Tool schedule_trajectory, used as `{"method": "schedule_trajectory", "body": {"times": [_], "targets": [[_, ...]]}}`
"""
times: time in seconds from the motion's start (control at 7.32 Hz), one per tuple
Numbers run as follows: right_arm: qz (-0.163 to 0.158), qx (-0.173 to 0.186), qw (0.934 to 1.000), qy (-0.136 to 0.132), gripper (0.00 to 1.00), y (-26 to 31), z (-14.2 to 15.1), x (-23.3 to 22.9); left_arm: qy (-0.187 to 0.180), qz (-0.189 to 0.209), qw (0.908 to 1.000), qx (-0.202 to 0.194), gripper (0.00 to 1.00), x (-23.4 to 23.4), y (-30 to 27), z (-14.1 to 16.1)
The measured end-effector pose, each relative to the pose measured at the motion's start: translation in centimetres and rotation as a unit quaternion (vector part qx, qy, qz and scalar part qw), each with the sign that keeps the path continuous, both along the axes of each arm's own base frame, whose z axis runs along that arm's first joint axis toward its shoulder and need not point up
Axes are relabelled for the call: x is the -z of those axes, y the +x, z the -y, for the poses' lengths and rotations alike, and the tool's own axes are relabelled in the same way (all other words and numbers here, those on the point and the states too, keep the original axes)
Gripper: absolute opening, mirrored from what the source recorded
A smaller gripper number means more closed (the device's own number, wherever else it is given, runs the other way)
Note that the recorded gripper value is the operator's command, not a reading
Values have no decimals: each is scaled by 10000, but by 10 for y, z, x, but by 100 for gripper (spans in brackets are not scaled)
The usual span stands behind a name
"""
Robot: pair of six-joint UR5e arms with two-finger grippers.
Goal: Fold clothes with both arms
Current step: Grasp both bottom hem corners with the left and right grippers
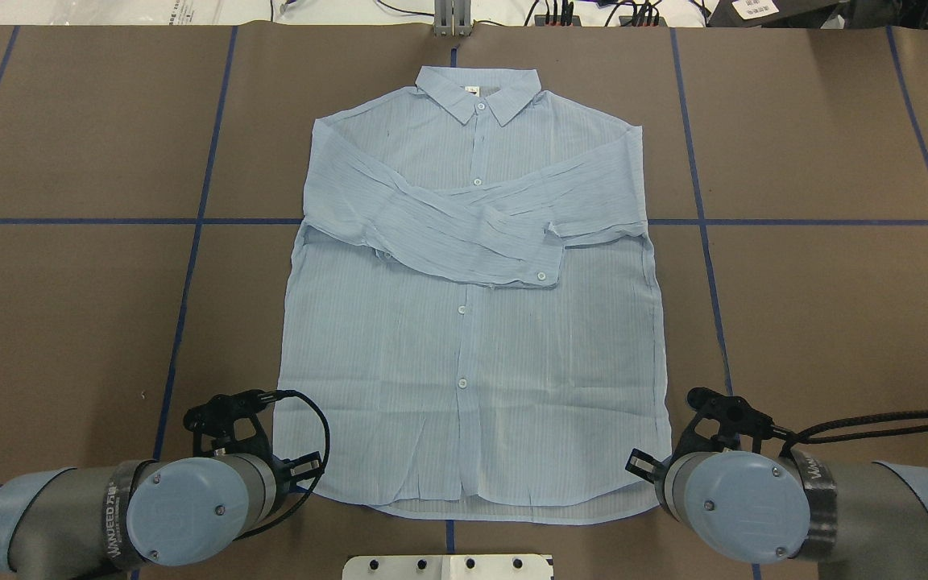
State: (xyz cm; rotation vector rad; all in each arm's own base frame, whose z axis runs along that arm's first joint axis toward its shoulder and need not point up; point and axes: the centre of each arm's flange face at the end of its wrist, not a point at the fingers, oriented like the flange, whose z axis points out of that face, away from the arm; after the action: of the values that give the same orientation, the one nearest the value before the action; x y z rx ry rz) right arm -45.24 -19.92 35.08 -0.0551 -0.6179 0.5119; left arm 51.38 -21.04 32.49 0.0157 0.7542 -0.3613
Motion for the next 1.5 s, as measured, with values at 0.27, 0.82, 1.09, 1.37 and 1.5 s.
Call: {"method": "schedule_trajectory", "body": {"times": [0.27,0.82,1.09,1.37,1.5], "targets": [[2,0,10000,0,0,0,0,0,-1,0,10000,0,22,0,1,0],[22,-5,10000,3,0,2,0,2,3,-25,10000,38,0,2,-2,4],[64,-7,10000,9,0,5,0,5,13,-117,9999,63,0,11,-15,4],[136,76,9999,15,0,18,-9,11,-157,-324,9992,143,0,26,-43,-9],[179,159,9997,17,0,28,-18,14,-308,-435,9984,161,0,38,-53,-23]]}}
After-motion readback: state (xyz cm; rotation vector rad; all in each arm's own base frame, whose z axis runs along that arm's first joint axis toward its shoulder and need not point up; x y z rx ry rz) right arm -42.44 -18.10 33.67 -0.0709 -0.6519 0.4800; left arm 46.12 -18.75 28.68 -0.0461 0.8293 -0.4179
